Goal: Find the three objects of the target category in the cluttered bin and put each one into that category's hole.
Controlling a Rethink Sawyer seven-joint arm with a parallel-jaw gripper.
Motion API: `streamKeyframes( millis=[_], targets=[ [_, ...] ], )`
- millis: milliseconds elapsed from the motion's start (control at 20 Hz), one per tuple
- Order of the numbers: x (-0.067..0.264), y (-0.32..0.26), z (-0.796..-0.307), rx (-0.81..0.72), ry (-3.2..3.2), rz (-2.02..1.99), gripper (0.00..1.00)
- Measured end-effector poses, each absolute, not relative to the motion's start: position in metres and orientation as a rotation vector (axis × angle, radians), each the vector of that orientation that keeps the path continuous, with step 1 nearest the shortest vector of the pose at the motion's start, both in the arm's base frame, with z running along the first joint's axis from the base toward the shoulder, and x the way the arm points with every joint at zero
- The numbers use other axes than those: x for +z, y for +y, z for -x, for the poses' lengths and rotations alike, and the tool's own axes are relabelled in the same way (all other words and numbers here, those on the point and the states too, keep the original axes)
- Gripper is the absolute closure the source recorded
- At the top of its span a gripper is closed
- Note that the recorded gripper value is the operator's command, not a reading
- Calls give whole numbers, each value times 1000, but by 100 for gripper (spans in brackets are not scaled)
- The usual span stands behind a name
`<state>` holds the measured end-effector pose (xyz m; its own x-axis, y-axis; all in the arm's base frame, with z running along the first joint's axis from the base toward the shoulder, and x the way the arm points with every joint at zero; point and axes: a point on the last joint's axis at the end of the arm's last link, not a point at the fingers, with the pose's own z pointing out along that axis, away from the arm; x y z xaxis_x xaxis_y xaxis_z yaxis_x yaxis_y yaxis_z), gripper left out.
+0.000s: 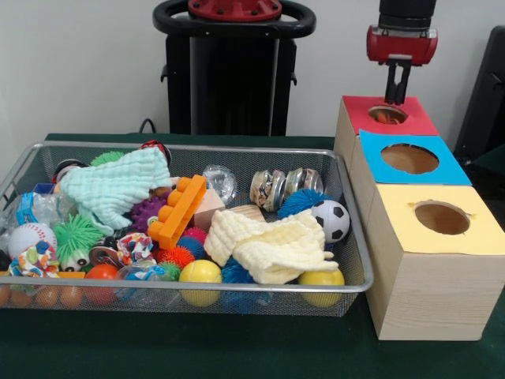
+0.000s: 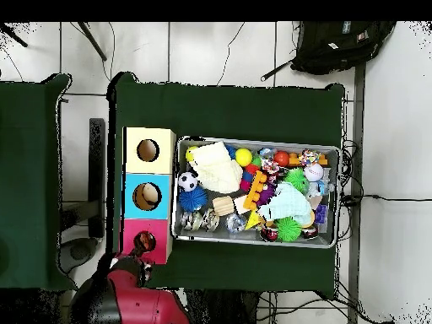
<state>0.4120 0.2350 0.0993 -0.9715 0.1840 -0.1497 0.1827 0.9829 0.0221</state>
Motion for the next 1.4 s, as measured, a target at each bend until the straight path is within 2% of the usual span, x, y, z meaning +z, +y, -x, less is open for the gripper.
streamKeyframes(
  millis=[650, 1400],
  targets=[
    [73, 230, -408, -26, 2952, -272, 100],
    [86, 217, -424, -15, 2915, -321, 100]
  ],
)
